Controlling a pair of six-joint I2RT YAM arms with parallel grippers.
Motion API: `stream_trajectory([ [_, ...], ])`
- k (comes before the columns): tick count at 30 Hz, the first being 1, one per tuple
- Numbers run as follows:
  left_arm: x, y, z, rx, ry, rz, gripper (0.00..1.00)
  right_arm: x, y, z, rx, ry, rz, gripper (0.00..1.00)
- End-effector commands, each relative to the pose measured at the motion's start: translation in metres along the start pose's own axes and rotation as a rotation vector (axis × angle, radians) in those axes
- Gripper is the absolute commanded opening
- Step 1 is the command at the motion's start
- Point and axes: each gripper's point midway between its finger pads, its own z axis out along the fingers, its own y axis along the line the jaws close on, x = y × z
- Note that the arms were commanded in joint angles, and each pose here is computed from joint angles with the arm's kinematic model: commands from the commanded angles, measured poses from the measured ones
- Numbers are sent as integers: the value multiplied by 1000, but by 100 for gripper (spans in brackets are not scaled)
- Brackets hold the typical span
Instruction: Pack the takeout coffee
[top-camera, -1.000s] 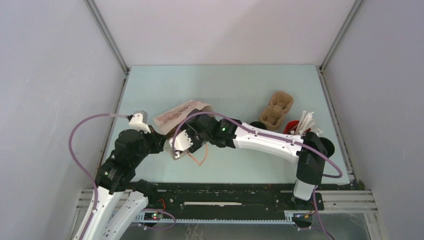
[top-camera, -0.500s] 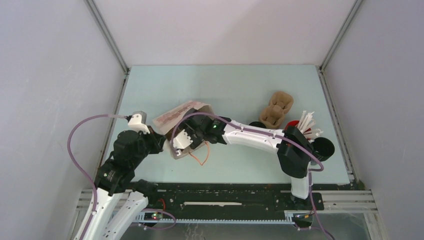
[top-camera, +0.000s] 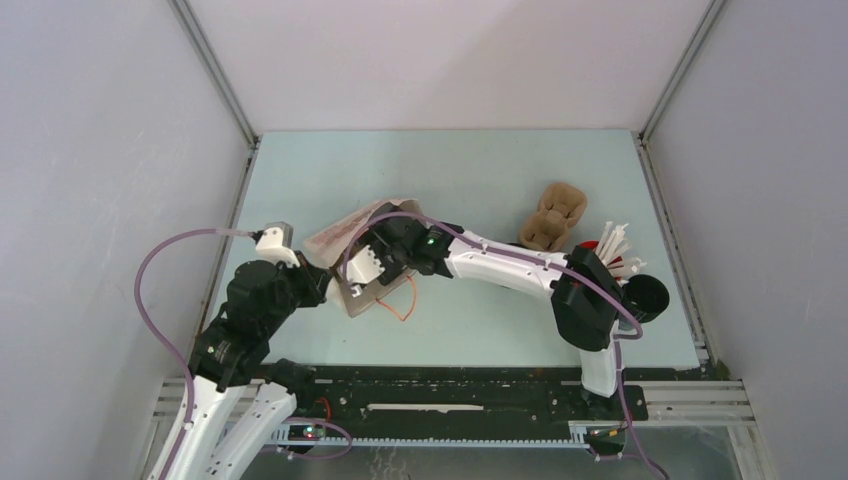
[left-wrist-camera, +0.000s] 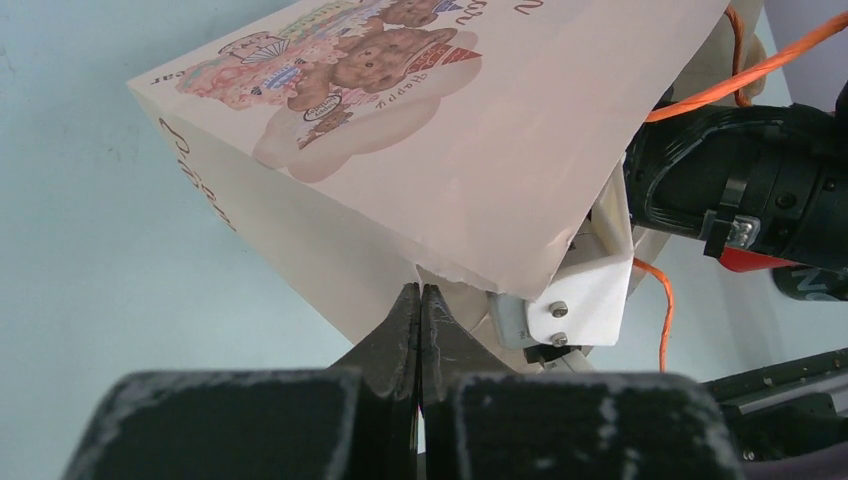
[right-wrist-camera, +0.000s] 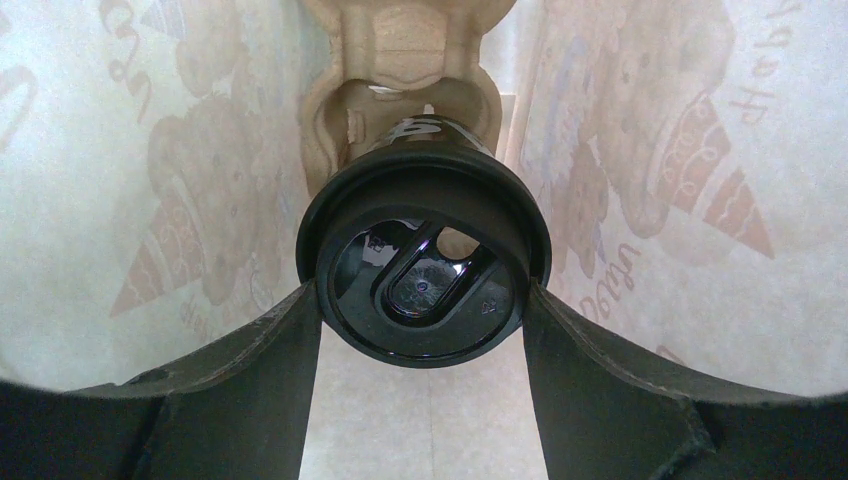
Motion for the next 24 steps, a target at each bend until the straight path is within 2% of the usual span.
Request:
stream_trajectory([
  [1,2,4,5,-13,-8,-8,0,-6,-24,-4,54,-44,-5,0],
  [7,-3,-3,7,15,-12,-13,0,-18,-2,-22,-31,-70,88,1],
  [16,12,-23,14,121,70,-42,0,-67,33,-64,-86,-120,180,2],
  [24,13,-6,5,23,65,-70,0,-33,0,-63,94,6,214,3],
])
